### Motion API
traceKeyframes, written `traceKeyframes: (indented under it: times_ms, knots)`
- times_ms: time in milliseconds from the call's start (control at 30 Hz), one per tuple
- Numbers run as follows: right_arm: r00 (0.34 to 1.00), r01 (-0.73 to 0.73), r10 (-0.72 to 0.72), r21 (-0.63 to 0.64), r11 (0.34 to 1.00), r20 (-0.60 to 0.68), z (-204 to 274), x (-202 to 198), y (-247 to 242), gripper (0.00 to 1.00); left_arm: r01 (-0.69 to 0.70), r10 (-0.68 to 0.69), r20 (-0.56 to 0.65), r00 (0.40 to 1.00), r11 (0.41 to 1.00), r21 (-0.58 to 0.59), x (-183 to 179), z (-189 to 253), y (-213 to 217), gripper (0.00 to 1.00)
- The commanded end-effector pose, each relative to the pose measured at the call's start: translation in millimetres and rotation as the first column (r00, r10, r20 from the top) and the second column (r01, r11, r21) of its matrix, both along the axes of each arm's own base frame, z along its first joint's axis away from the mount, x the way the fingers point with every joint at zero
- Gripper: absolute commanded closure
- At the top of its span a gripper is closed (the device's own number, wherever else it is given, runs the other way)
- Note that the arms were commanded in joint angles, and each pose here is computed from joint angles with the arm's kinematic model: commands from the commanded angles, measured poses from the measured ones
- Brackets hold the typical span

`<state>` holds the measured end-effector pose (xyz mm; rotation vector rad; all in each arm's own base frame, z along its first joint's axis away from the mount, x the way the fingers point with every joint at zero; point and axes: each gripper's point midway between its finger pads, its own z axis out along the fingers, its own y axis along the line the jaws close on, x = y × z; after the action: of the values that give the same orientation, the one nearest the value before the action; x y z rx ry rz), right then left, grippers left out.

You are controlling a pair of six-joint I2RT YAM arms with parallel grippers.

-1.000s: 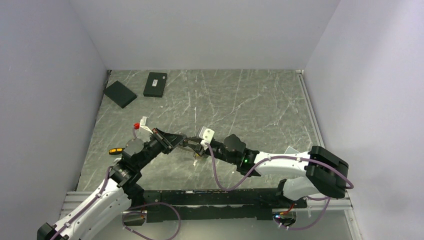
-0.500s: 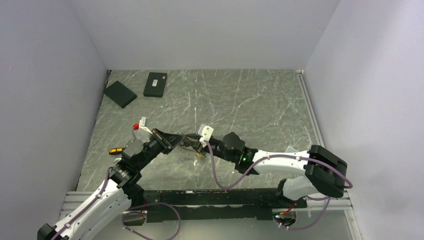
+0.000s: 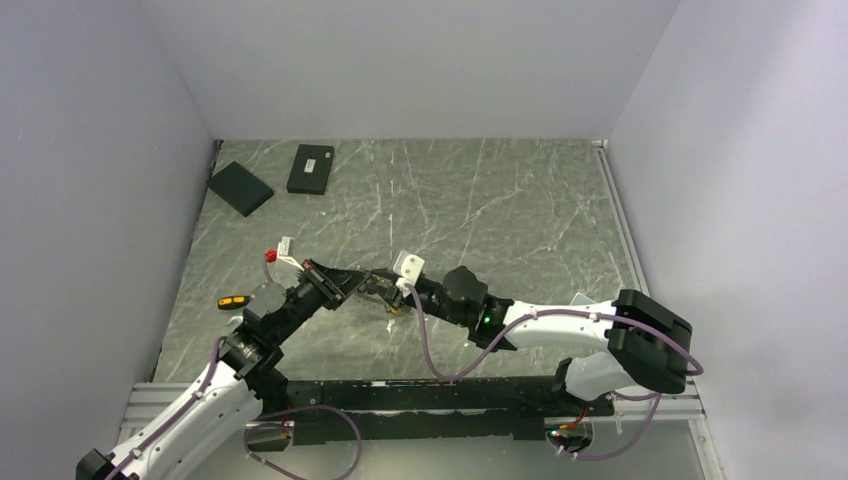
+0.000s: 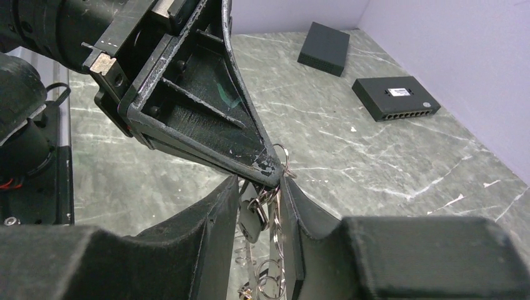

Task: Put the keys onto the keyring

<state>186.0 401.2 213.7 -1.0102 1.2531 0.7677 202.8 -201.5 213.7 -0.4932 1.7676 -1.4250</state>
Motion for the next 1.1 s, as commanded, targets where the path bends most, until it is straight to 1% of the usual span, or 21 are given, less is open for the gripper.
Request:
traceKeyframes:
  times_ms: [0,200,400,533,800,967,1067]
  knots:
    - [0.999,0.003,-0.004,0.023,1.0,0.042,11,-2,3,0.66,-0.007,0.017,0.1,0.995,0.995,-0.101,0,38,1,1.0]
    - [0.998,0.035,-0.034,-0.006,0.999,0.052,4,4,2,0.68,-0.011,0.023,0.111,0.994,0.994,-0.106,-1,41,3,1.0]
    - [0.997,0.051,-0.048,-0.034,0.998,0.066,-3,7,1,0.75,-0.004,0.019,0.121,0.992,0.993,-0.121,-2,43,3,1.0]
    - [0.996,0.055,-0.052,-0.041,0.998,0.067,-5,8,3,0.75,-0.002,0.019,0.129,0.991,0.991,-0.133,-2,45,3,1.0]
    - [0.995,0.054,-0.053,-0.004,0.999,0.083,10,7,5,0.74,0.001,0.014,0.119,0.993,0.991,-0.131,-2,41,2,1.0]
    - [0.996,0.041,-0.04,-0.007,0.999,0.074,10,6,12,0.77,0.006,0.008,0.117,0.993,0.993,-0.121,-2,39,1,1.0]
    - [0.996,0.053,-0.053,0.002,0.999,0.068,12,7,12,0.77,0.001,0.012,0.111,0.994,0.993,-0.12,-2,38,2,1.0]
